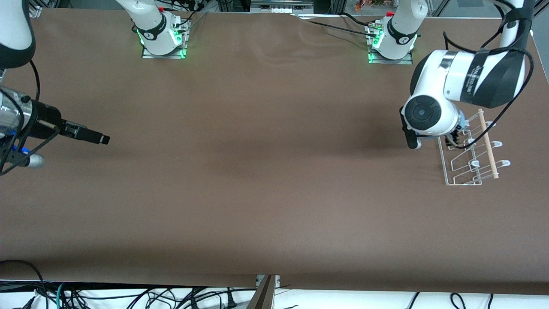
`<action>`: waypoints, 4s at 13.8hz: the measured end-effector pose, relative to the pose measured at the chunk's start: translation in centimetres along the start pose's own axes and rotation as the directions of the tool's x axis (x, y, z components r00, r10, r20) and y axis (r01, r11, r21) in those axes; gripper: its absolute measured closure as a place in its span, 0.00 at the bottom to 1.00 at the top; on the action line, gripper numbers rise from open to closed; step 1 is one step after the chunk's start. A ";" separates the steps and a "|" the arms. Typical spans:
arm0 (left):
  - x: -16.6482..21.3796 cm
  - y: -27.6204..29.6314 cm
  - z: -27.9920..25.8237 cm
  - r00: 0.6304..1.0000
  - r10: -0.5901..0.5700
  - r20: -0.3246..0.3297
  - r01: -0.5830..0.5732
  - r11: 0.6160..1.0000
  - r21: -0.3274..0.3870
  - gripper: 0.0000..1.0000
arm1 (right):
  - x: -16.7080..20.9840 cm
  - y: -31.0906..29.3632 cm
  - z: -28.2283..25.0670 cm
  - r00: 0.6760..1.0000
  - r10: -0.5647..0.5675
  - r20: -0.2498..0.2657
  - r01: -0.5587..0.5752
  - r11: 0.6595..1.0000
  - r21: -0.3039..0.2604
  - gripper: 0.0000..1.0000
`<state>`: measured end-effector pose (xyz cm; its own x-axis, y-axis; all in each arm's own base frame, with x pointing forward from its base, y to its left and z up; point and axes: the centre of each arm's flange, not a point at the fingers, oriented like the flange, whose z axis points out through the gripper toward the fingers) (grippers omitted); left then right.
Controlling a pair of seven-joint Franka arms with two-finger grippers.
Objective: Transfer cup to left arm and place on rack
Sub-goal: 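Move the cup with the left gripper over the rack's pegs, then lower the cup onto a rack peg and open the left gripper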
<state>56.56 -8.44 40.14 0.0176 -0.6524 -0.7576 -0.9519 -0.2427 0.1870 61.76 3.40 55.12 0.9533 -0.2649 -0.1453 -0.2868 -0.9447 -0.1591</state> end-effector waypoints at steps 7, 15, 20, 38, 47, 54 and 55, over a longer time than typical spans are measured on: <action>-1.1 -1.6 8.1 0.917 -0.183 0.355 0.215 0.975 -0.053 0.28 | -6.8 4.4 -0.9 0.989 -0.141 -0.052 0.134 0.983 -0.128 0.01; 5.4 3.5 17.1 0.796 -0.279 0.537 0.276 0.957 0.087 0.28 | -7.8 2.6 1.4 0.970 -0.241 -0.016 0.232 0.950 -0.209 0.01; 6.7 4.6 18.8 0.766 -0.328 0.552 0.272 0.945 0.184 0.28 | -10.3 -2.7 1.9 0.939 -0.343 -0.005 0.331 0.911 -0.246 0.01; 7.9 2.7 21.2 0.801 -0.307 0.514 0.215 0.949 0.231 0.00 | -8.1 0.5 -0.5 0.948 -0.316 -0.033 0.304 0.931 -0.202 0.01; 2.9 0.9 16.1 0.830 -0.478 0.289 0.473 0.876 0.092 0.00 | -6.2 -0.4 -1.1 0.942 -0.336 -0.029 0.323 0.924 -0.206 0.01; -4.4 -1.1 7.5 0.613 -0.790 -0.020 0.726 0.573 -0.381 0.00 | -6.1 -0.3 -1.1 0.941 -0.336 -0.025 0.324 0.923 -0.209 0.01; -4.6 -1.2 6.3 0.559 -0.828 -0.031 0.740 0.516 -0.432 0.00 | -6.1 -0.2 -1.1 0.940 -0.341 -0.024 0.329 0.921 -0.210 0.01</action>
<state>55.70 -0.62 39.52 0.8080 -0.1863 -0.5590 -0.3459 -0.9180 -0.1940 56.12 5.04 57.14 0.9959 0.0684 -0.0586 0.0691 -0.9976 0.0103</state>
